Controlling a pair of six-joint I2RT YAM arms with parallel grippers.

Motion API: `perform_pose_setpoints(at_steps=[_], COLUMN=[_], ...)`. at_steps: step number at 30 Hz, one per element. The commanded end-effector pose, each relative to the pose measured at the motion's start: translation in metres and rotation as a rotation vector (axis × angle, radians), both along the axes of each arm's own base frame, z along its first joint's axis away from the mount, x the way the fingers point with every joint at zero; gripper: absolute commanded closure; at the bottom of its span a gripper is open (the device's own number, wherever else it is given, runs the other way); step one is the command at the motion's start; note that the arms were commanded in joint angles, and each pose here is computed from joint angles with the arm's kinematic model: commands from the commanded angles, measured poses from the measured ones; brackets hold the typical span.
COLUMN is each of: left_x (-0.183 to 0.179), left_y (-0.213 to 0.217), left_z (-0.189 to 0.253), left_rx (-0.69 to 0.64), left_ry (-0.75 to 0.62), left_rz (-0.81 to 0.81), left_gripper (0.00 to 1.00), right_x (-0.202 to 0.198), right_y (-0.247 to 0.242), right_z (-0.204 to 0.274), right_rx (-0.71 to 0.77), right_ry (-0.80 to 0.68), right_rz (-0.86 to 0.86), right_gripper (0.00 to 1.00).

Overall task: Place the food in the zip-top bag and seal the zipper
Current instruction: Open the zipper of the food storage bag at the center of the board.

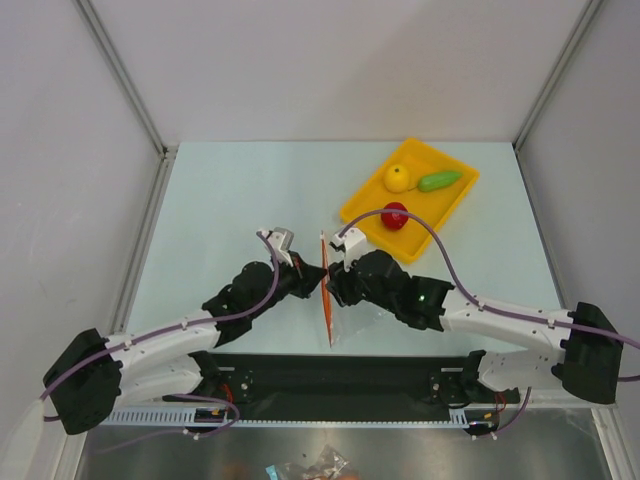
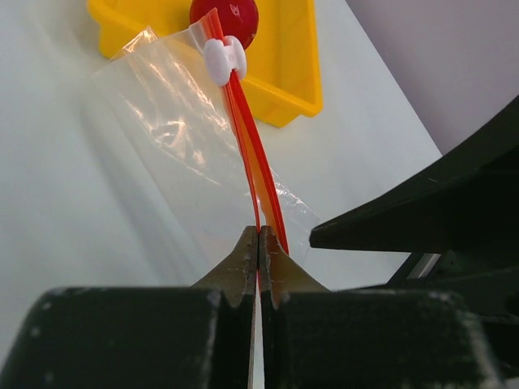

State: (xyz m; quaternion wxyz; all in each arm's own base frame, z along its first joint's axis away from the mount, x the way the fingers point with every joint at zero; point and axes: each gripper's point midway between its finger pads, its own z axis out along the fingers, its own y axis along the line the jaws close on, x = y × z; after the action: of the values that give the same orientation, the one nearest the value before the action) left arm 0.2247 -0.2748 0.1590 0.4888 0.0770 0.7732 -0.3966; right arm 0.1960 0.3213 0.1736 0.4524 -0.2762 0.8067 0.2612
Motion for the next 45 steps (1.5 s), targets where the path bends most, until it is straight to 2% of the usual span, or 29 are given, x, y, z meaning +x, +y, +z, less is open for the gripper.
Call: perform_pose_setpoints(at_steps=[1,4,12,21,22,26,28,34,39,40,45], left_x=[0.004,0.002,-0.002,-0.001,-0.001,-0.002,-0.003,0.001,0.005,0.006,0.004], left_y=[-0.002,-0.001,-0.002,-0.001,-0.002,0.0,0.0,0.005,0.014,0.014,0.012], left_z=[0.031,0.032,0.037,0.033,0.033,0.035,0.036,0.034,0.027,0.028,0.03], left_rx=[-0.03,-0.031,-0.041,-0.027,-0.029,-0.035,-0.038,-0.001,0.067,0.074,0.103], left_ry=[-0.079,-0.082,-0.095,-0.085,-0.085,-0.092,-0.092,-0.085,-0.058,-0.058,-0.061], left_rz=[0.015,0.013,0.001,0.013,0.01,0.01,0.01,0.051,0.1,0.105,0.104], left_gripper=[1.0,1.0,1.0,1.0,1.0,1.0,1.0,1.0,1.0,1.0,1.0], right_x=[0.014,0.016,0.007,0.002,0.003,0.014,0.017,0.027,0.029,0.029,0.024], right_y=[0.003,0.006,0.022,0.025,0.024,0.019,0.011,-0.001,-0.008,-0.007,0.002], right_z=[0.013,0.009,0.002,0.014,0.014,0.011,0.002,-0.005,-0.001,0.0,0.001], right_rx=[-0.006,-0.014,0.003,0.058,0.06,0.026,-0.014,-0.085,-0.088,-0.086,-0.084], right_ry=[-0.049,-0.049,-0.036,-0.07,-0.071,-0.078,-0.074,-0.08,-0.093,-0.094,-0.091], right_rz=[-0.055,-0.055,0.022,0.042,0.037,-0.033,-0.068,-0.149,-0.177,-0.174,-0.139], right_gripper=[0.57,0.57,0.48,0.41,0.41,0.55,0.59,0.59,0.64,0.63,0.46])
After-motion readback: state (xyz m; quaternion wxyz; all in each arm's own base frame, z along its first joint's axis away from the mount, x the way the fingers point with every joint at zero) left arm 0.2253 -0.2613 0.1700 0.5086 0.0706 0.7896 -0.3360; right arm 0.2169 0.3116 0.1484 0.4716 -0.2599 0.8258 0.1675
